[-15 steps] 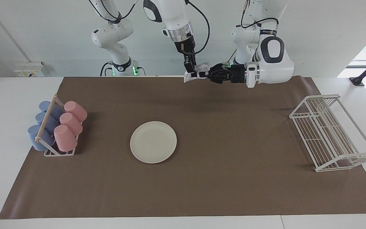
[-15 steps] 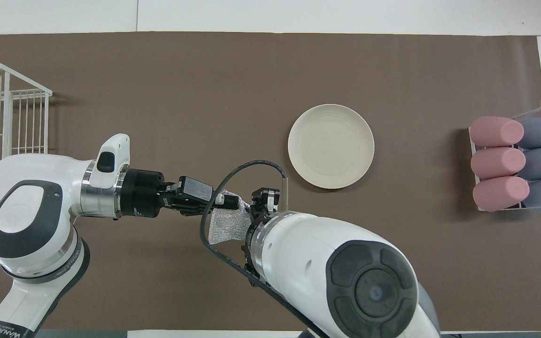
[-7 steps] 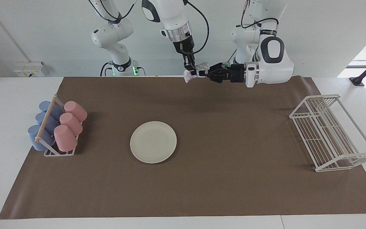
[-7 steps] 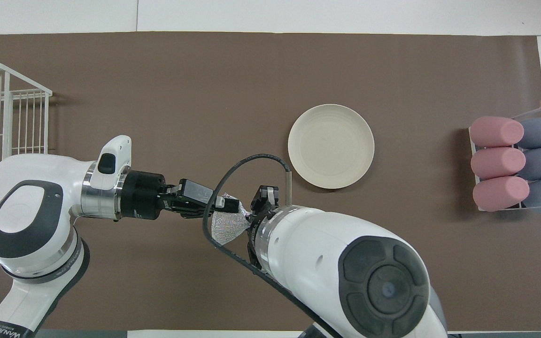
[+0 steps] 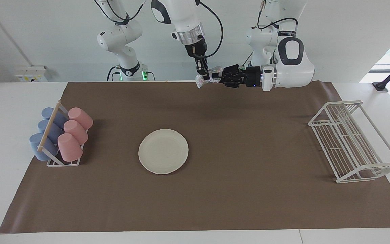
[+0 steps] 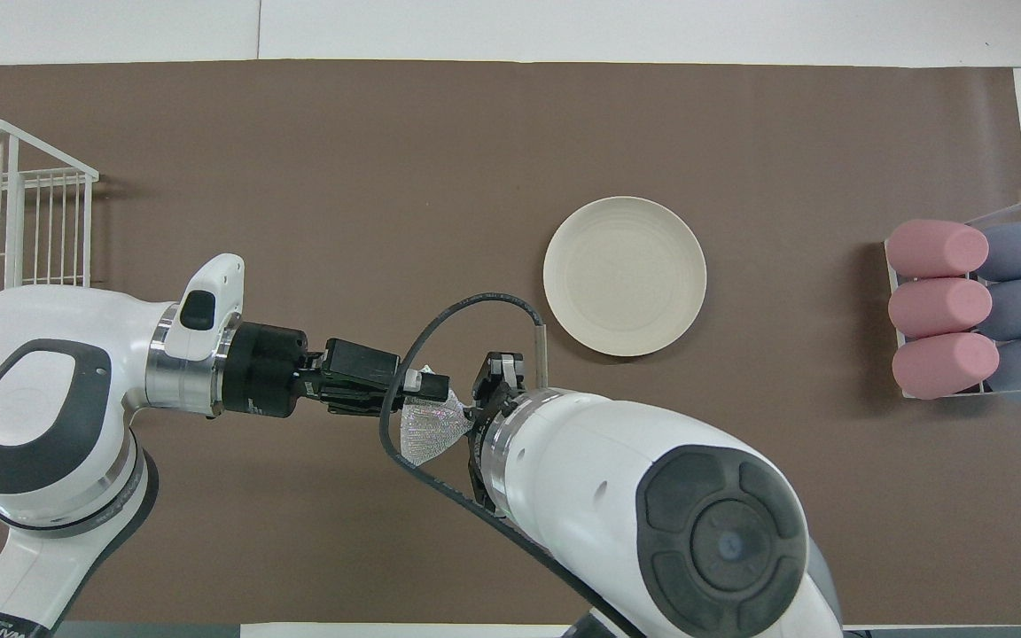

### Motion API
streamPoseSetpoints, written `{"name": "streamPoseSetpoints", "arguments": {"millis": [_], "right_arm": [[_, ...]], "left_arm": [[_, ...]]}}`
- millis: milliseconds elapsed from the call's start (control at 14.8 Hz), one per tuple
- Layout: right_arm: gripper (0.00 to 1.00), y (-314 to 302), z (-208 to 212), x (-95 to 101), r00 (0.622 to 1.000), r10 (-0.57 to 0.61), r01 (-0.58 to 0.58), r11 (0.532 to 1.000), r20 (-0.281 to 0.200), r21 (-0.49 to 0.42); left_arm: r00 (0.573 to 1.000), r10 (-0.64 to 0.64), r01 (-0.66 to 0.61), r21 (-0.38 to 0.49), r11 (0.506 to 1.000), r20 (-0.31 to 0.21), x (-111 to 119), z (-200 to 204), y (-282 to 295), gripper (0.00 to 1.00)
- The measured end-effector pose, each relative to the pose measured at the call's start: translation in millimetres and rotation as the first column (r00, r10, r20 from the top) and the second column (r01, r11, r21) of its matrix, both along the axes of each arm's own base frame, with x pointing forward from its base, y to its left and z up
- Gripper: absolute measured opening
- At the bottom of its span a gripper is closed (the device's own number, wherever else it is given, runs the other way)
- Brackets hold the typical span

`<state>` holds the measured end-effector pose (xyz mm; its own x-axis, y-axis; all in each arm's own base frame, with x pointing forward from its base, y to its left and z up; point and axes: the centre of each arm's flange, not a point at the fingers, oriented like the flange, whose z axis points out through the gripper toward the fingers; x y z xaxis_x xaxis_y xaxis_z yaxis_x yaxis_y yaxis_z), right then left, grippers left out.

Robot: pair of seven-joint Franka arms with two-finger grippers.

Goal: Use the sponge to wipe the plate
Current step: 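Wipe the plate surface with the scrubber held in the right gripper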

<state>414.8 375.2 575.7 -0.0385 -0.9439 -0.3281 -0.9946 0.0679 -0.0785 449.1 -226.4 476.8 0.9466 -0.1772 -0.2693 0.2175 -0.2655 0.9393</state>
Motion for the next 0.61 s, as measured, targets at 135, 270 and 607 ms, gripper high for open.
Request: {"name": "streamPoseSetpoints", "arguments": {"millis": [135, 270, 607], "right_arm": [[0.10, -12.1, -1.5, 9.5, 0.999, 0.045, -0.045, 0.999, 0.015, -0.014], [0.10, -42.5, -8.7, 32.5, 0.991, 0.124, -0.122, 0.992, 0.047, -0.043], [0.10, -118.0, -94.9, 93.3, 0.955, 0.285, -0.273, 0.953, 0.083, -0.129]], "left_arm": [[1.000, -0.016, 0.014, 0.064, 0.998, 0.026, 0.6, 3.5, 4.4, 0.74], [0.998, -0.015, 0.007, 0.138, 0.990, 0.058, 6.4, 6.3, 13.4, 0.95], [0.991, 0.036, -0.081, 0.361, 0.929, 0.128, 30.0, 19.8, 43.0, 1.00]]}}
